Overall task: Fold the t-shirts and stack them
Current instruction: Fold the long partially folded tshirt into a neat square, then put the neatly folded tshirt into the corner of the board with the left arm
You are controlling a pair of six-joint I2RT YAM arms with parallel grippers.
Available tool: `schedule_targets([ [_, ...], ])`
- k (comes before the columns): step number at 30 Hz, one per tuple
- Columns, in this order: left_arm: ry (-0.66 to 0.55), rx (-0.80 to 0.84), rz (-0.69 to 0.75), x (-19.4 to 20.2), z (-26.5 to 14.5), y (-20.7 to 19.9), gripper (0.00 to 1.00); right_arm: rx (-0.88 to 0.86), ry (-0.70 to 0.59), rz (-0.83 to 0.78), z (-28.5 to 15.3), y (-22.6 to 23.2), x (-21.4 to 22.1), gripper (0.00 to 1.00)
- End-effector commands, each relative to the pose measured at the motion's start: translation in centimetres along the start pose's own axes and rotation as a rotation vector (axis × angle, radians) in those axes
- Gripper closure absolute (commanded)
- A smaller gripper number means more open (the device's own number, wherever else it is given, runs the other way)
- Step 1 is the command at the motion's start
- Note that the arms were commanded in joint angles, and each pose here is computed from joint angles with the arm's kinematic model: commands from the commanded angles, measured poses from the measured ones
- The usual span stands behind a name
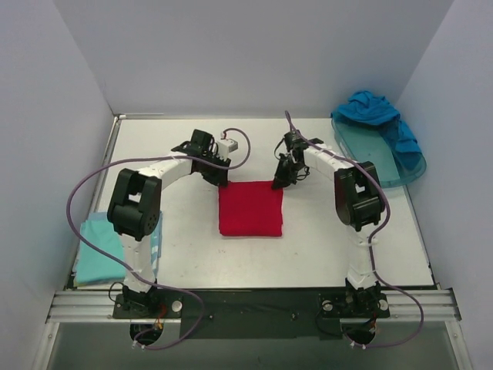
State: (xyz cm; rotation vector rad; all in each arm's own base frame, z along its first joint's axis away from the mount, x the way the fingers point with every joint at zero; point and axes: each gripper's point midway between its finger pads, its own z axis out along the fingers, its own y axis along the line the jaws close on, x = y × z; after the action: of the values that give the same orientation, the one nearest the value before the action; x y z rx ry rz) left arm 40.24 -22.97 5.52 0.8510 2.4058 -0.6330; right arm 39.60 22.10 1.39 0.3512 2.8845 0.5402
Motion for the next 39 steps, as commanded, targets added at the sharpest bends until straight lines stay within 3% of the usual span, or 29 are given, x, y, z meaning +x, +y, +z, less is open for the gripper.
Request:
schedule_targets([
  [1, -0.067, -0.073, -0.062, -2.3, 1.4, 2.4, 0.7, 0.048, -0.051, 0.045, 0.5, -1.2, -2.5, 0.95],
  [5, -0.059, -0.134, -0.091, -2.8, 1.7, 3.9, 0.69, 0.028, -0.055, 0.055, -0.3, -0.9, -2.9, 0.95],
  [9, -0.133, -0.145, -0.064, -6.1, -1.1, 3.5, 0.63, 0.0, -0.129, 0.028, -3.5, 0.1, -4.5, 0.91],
  [12, -0.182, -0.175, -0.08, -7.6, -4.0, 2.8, 0.49, 0.028, -0.184, -0.009, -6.4, 0.1, -4.9, 0.74],
  [13, -0.179, -0.205, -0.113, -7.3, -4.5, 3.1, 0.45, 0.045, -0.208, -0.011, -7.5, -0.2, -4.6, 0.63],
  [15, -0.162, -0.219, -0.2, -6.0, -5.5, 2.8, 0.37, 0.065, -0.221, -0.008, -8.9, -1.0, -3.4, 0.54],
  [19, -0.104, -0.156, -0.357, -1.9, -5.7, 0.5, 0.19, 0.093, -0.134, -0.021, -7.7, -2.3, 0.9, 0.49],
  [22, -0.094, -0.077, -0.447, 0.7, -4.5, -1.3, 0.14, 0.102, -0.052, -0.033, -6.0, -2.8, 4.0, 0.48],
  [28, -0.067, -0.056, -0.565, 3.7, -2.1, -1.5, 0.11, 0.073, 0.002, 0.018, -3.5, -2.8, 5.9, 0.49],
  [35, -0.045, 0.063, -0.683, 6.4, 0.5, -4.1, 0.11, 0.046, 0.054, 0.067, -1.3, -3.3, 7.4, 0.62],
  [39, 0.002, 0.093, -0.729, 7.7, 1.9, -5.2, 0.23, 0.03, 0.075, 0.079, -0.6, -3.1, 7.8, 0.66],
])
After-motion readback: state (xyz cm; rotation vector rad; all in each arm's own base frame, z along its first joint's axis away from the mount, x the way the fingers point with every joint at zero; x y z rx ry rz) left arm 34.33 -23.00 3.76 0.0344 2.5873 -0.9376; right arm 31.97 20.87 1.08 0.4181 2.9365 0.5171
